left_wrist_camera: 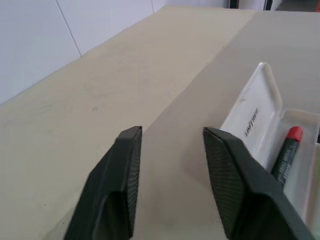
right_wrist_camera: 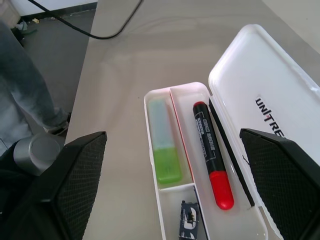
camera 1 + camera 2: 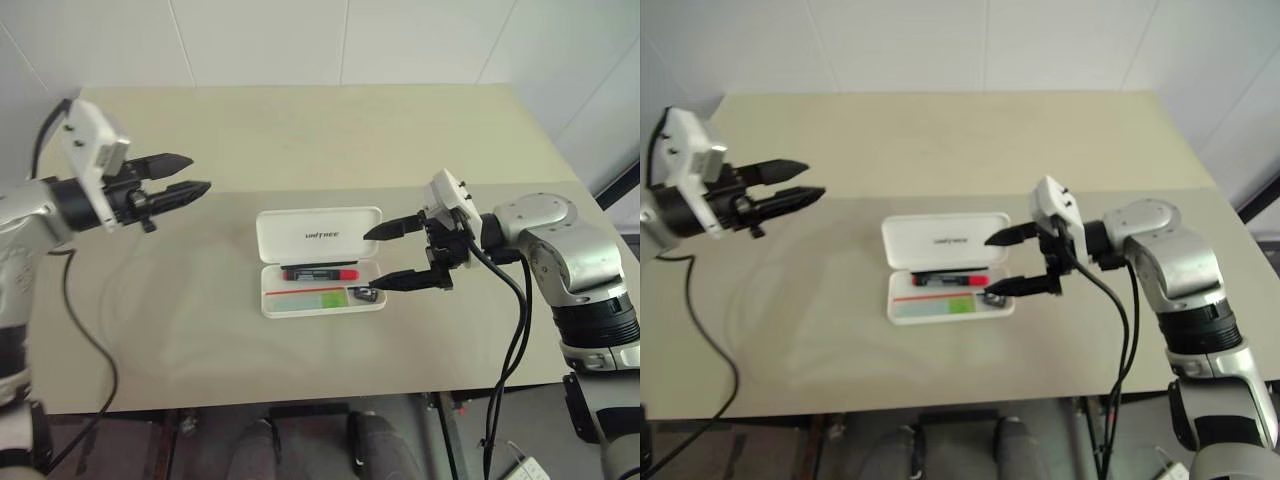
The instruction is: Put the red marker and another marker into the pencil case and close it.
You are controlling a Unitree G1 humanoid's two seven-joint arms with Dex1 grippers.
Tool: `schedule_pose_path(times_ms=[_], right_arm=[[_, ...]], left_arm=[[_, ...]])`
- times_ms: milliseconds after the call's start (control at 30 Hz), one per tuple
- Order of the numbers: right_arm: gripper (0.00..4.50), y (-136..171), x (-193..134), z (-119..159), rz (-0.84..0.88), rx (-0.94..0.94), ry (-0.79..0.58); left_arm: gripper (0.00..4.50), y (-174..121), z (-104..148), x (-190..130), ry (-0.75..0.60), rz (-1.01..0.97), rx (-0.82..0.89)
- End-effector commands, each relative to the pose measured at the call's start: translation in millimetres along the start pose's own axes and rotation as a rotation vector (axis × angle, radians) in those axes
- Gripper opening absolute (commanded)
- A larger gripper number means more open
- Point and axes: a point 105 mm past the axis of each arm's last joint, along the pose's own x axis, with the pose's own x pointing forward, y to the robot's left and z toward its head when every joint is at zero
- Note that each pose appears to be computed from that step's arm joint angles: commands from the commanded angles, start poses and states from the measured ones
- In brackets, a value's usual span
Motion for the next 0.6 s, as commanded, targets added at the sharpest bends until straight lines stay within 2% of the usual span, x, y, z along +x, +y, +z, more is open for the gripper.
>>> schedule_pose_path(times_ms=[33,133,233,367,600], right_arm=[[4.5,9,-2,13,0.0,-0.039,-0.029],[4.5,11,1,14,-0.014,-0.034,-0.034],[4.5,11,4,13,-0.035,-0.024,-0.034],[4.5,13,6,9,-0.056,-0.018,-0.017],[4.5,14,5,7,-0.079,-0.014,-0.002]], left_arm=[[0.92,11,-9,19,0.021,-0.014,0.023],[0.03,16,-27,39,0.054,-0.029,-0.005],[0.03,13,-39,53,0.068,-0.066,-0.036],[0.03,-8,-56,72,0.075,-0.176,-0.059],[0.03,-29,-45,81,-0.001,-0.304,-0.085]])
